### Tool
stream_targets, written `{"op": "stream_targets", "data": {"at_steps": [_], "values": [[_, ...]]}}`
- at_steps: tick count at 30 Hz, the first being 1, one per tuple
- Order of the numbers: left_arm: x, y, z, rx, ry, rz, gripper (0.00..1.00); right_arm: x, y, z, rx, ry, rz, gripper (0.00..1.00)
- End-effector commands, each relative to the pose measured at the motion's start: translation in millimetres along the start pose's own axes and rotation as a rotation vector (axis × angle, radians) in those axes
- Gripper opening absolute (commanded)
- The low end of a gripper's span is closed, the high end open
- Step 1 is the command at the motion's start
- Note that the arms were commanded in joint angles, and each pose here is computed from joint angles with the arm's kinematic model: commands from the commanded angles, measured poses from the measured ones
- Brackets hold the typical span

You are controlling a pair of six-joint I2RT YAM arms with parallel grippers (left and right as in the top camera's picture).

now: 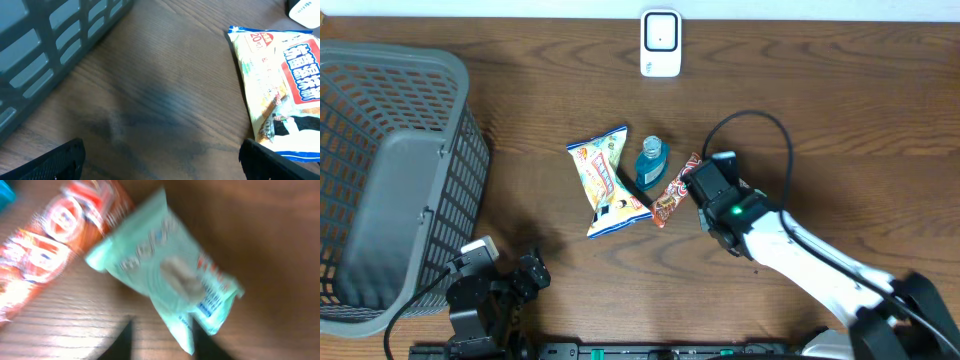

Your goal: Scan the item barcode

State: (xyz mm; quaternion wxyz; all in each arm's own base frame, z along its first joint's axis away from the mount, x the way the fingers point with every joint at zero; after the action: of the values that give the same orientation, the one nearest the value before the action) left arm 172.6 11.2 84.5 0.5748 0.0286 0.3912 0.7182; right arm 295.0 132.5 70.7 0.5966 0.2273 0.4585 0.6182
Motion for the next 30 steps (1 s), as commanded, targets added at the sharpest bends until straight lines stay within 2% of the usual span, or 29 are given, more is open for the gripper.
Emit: {"op": "stream_targets", "data": {"at_steps": [1, 2, 8, 10, 13, 18, 26, 27, 29, 30], "values": [[-0.5, 2.3, 3.2, -0.014, -0.008, 0.001, 0.98, 3.7, 25.9, 30.9, -0.118, 0.082, 0.054, 0.91], [-0.5, 2.4, 3.4, -0.014, -0.009, 0.001, 0.98, 3.7, 26.5, 32.3, -0.125, 0.121, 0.053, 0.99], [-0.5, 2.4, 3.4, -0.014, -0.009, 0.001, 0.98, 4.5, 3.4, 18.1, -0.067, 0.295, 0.029, 0.99], [-0.5, 2.4, 3.4, -0.014, -0.009, 0.001, 0.98, 10.3, -7.8, 8.6, -0.026, 0.424, 0.026, 0.93], [-0.5, 2.3, 3.2, -0.014, -0.008, 0.001, 0.98, 10.9, -19.8, -0.5, 0.019, 0.479, 0.007, 0.82], [-0.5, 2.4, 3.4, -0.014, -0.009, 0.001, 0.98, -6.2, -45.0, -16.6, 0.113, 0.536, -0.148, 0.74], [-0.5, 2.3, 3.2, -0.014, -0.008, 0.001, 0.98, -8.1, -74.6, -40.6, 0.212, 0.598, -0.213, 0.61], [-0.5, 2.3, 3.2, -0.014, -0.008, 0.001, 0.98, -9.8, -77.9, -44.6, 0.229, 0.609, -0.229, 0.58], [-0.5, 2.3, 3.2, -0.014, -0.008, 0.001, 0.98, -9.6, -82.7, -52.8, 0.259, 0.625, -0.228, 0.4], [-0.5, 2.4, 3.4, -0.014, -0.009, 0.001, 0.98, -9.6, -83.7, -55.9, 0.271, 0.623, -0.227, 0.25]]}}
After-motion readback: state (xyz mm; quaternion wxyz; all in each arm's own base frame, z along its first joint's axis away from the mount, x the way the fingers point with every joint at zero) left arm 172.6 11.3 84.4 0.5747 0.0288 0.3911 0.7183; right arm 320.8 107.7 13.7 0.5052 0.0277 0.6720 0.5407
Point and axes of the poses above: each gripper's point midway between its finger pads, its own y axis back along the fingers, its own x axis along the line the jaws close on, z = x × y, the point moved 1 cm from there along y, back along the fingers, and after that the axes turned 7 degrees about y, right-handed, at the moved point
